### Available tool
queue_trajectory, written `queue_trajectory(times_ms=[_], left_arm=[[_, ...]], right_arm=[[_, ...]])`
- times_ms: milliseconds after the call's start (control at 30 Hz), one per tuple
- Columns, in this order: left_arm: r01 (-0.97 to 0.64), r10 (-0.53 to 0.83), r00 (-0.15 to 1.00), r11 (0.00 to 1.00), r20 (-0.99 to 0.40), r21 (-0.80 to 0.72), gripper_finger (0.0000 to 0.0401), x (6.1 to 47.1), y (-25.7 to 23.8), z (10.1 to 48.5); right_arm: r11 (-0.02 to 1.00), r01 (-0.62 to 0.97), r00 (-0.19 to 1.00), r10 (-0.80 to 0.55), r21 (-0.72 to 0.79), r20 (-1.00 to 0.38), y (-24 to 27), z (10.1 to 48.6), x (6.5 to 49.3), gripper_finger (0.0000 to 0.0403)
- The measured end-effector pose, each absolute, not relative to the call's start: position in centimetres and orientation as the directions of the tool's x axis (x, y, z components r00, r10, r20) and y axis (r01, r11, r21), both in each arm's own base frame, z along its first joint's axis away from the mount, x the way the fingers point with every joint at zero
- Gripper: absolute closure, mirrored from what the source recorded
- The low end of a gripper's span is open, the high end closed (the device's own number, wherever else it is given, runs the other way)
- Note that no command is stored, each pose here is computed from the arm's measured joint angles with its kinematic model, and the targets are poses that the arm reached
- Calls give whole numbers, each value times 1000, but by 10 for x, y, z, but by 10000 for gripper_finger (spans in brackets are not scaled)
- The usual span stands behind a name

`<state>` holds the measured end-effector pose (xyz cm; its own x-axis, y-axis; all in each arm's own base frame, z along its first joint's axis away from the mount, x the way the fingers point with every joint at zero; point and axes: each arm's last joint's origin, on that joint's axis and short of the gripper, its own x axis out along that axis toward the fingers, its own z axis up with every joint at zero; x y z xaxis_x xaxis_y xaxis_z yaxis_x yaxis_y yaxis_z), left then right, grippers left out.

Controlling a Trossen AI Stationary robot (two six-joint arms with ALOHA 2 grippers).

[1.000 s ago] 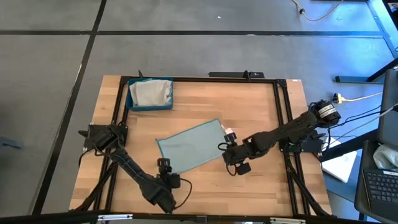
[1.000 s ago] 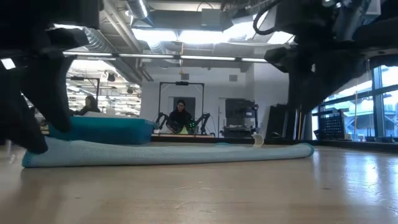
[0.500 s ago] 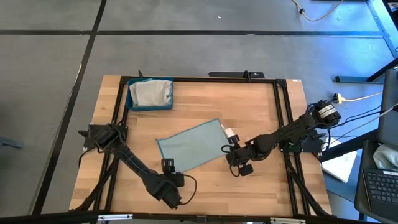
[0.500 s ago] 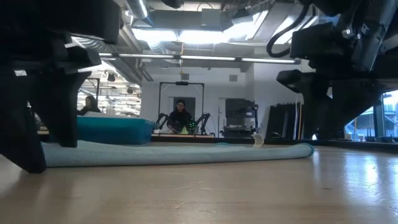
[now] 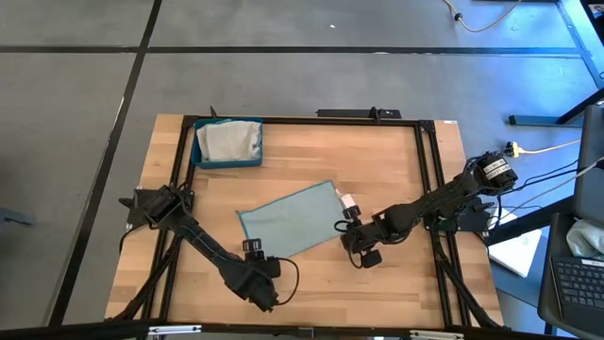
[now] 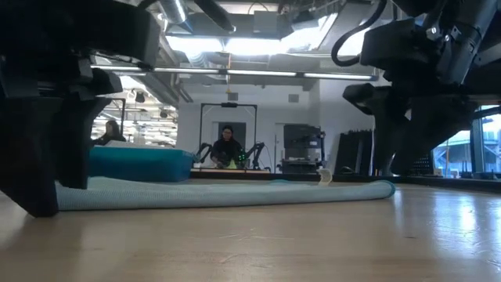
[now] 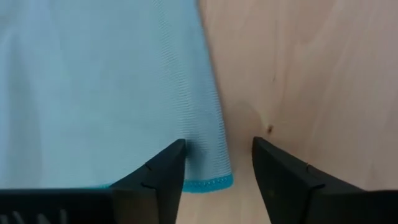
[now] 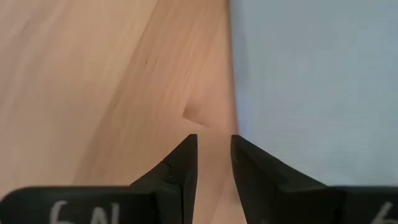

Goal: Fold microfiber towels
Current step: Fold the light blue towel

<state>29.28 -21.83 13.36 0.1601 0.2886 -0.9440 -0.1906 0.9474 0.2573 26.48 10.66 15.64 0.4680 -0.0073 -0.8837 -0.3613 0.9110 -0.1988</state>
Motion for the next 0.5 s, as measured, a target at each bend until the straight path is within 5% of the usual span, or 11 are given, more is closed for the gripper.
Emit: queue_trajectory(times_ms=[500], left_arm=[[-187,263,64,951,-963,248,385,300,-201,133]], right_arm=[[913,-357,499,6,-199,-867,108,158,268,304]])
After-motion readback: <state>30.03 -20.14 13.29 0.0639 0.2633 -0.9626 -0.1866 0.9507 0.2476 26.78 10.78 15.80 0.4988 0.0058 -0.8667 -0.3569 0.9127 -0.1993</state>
